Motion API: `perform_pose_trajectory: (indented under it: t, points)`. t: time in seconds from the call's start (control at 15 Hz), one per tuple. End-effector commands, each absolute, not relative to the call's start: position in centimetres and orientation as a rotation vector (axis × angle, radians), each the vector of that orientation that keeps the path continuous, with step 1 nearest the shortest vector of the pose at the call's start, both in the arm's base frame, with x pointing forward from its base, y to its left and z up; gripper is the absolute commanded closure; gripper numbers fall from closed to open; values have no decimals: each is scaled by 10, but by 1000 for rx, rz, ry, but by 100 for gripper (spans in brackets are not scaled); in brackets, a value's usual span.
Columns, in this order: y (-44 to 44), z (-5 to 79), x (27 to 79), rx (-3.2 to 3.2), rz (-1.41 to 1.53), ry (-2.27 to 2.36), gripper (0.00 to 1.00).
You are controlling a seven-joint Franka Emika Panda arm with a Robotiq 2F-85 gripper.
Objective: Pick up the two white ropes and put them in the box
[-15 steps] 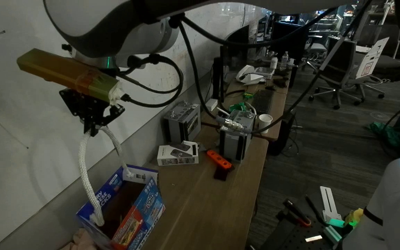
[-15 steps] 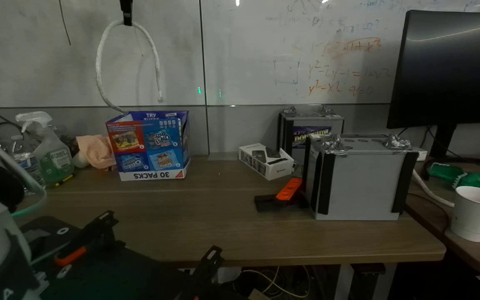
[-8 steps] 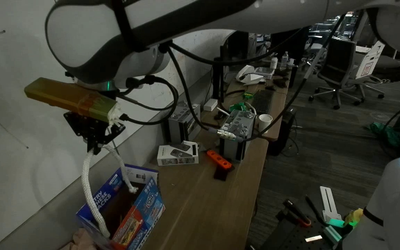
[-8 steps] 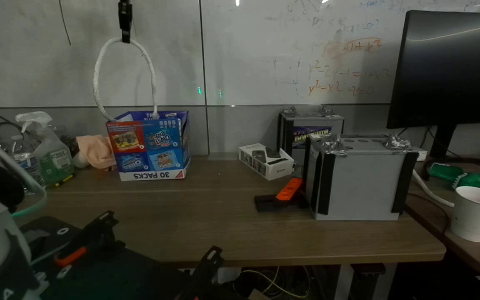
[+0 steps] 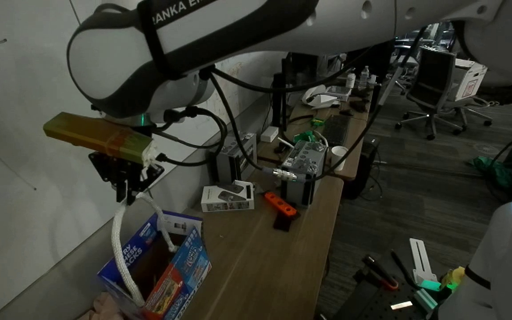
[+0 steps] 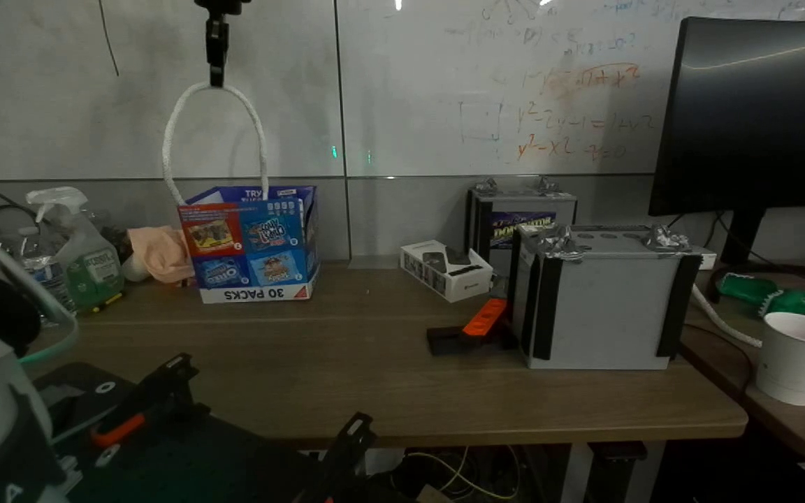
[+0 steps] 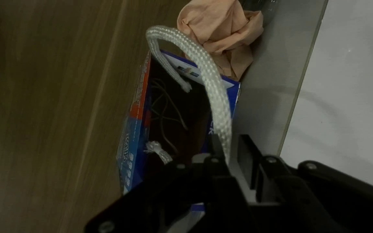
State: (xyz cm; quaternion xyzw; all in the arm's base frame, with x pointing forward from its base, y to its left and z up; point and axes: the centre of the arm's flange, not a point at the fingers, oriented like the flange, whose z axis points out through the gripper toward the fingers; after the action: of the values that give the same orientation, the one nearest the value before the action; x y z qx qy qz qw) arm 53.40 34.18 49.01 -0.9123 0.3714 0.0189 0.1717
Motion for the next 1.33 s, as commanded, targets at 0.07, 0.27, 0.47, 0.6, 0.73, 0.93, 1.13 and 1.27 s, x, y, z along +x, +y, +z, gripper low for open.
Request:
perform_pose_trajectory:
  t: [0.07,0.27,0.47,0.6,0.73,0.93,1.13,1.27]
  points:
    - [338,498,537,-2616,70,986,41]
    - [327,503,524,-2688,64,941,18]
    - [303,517,488,-2862,136,802,0]
    - [278,532,451,-2978,211,704,0]
    - [255,544,420,-3074,295,574,0]
    - [218,560,368,-3213,325,378,0]
    - [179,568,320,-3315,279,164,0]
    - [152,570,291,-3361,204,18,0]
